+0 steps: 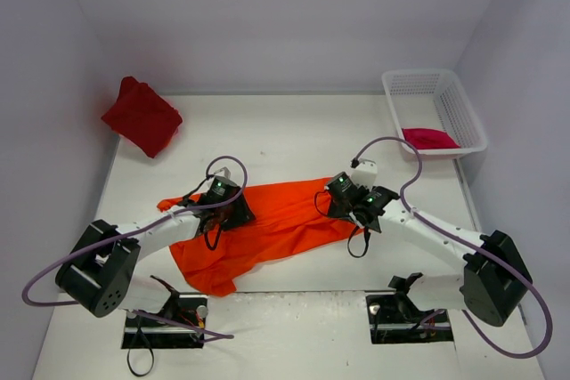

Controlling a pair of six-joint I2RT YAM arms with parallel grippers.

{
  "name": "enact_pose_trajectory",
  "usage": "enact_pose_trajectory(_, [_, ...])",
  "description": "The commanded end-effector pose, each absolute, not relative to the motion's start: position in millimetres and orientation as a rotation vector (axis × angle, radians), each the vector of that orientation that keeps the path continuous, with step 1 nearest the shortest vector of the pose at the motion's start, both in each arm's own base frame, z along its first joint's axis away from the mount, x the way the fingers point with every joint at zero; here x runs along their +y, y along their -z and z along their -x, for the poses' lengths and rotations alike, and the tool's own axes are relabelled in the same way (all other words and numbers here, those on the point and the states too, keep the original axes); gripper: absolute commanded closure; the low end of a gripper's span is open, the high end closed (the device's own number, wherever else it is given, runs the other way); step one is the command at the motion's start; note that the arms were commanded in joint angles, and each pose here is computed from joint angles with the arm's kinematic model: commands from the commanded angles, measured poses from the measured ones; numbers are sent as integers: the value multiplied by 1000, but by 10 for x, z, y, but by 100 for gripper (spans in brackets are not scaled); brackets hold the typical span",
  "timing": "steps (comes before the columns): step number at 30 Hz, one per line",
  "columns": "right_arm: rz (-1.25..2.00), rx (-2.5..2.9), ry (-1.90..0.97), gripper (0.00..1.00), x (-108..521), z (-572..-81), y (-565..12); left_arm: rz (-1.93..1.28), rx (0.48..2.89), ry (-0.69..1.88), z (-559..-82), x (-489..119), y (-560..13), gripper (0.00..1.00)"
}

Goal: Fold and stack the t-shirts
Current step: Fold the flattened tshirt in 1/3 of the way

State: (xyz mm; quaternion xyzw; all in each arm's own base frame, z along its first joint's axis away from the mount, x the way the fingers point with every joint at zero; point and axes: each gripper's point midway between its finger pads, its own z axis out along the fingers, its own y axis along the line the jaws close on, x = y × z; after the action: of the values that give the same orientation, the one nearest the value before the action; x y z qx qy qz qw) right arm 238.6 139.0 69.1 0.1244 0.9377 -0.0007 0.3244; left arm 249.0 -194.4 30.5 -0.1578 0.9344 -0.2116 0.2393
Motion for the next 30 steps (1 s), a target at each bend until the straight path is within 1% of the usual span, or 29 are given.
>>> enact_pose_trajectory(1, [-411,2393,19,47,1341,-2472,-741,413,2582,532,-2410,-1837,-261,61])
enact_pose_trajectory(8, [-413,2424,-49,50,1458,-2460,-680,409,2576,533,-2421,-1839,-293,61])
enact_pose_trajectory(19, [-397,2501,-145,53,1577,-2134,-482,407,2570,543,-2442,-1859,-312,61])
enact_pose_trajectory(30, [-354,2518,-93,54,1615,-2057,-376,403,2571,543,-2460,-1872,-324,61])
